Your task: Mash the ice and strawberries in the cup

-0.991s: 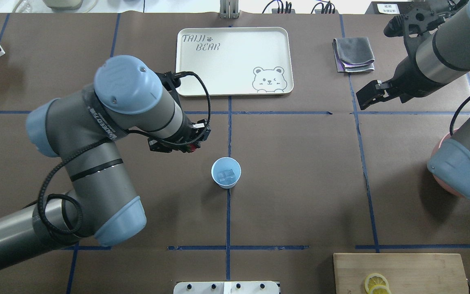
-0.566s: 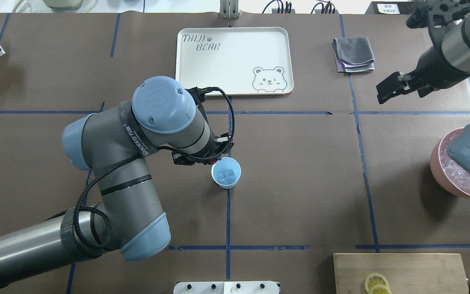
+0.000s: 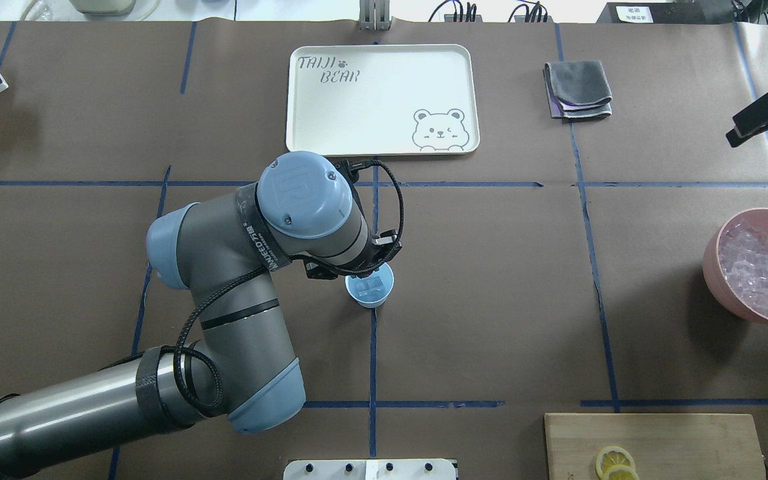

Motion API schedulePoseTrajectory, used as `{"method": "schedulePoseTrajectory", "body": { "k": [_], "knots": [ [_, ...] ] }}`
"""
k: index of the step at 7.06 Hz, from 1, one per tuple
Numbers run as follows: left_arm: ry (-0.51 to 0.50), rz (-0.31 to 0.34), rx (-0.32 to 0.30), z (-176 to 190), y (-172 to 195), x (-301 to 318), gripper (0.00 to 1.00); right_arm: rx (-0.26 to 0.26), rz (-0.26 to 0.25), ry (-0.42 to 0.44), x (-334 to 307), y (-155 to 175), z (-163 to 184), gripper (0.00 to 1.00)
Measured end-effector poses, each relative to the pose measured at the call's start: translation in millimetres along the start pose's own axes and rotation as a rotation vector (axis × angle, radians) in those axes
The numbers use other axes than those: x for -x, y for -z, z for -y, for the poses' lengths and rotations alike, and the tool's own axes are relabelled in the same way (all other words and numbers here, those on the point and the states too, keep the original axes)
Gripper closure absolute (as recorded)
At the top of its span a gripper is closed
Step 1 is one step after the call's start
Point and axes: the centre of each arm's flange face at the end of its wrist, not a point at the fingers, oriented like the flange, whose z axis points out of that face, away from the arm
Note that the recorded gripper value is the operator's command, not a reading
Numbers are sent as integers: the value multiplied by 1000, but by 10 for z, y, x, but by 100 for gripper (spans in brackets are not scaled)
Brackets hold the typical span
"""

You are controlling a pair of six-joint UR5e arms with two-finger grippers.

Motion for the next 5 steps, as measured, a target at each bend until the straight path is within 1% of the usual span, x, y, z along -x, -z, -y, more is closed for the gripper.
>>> {"method": "schedulePoseTrajectory", "body": {
  "k": [1, 2, 5],
  "knots": [
    [-3, 1, 3, -25, -23, 3, 54, 9, 5, -2, -318, -5, -32, 1],
    [-8, 0, 4, -35, -29, 6, 1, 17, 7, -12, -540, -22, -70, 1],
    [-42, -39, 4, -57, 39, -4, 0, 35, 22, -43, -989, -74, -194, 1]
  ]
}}
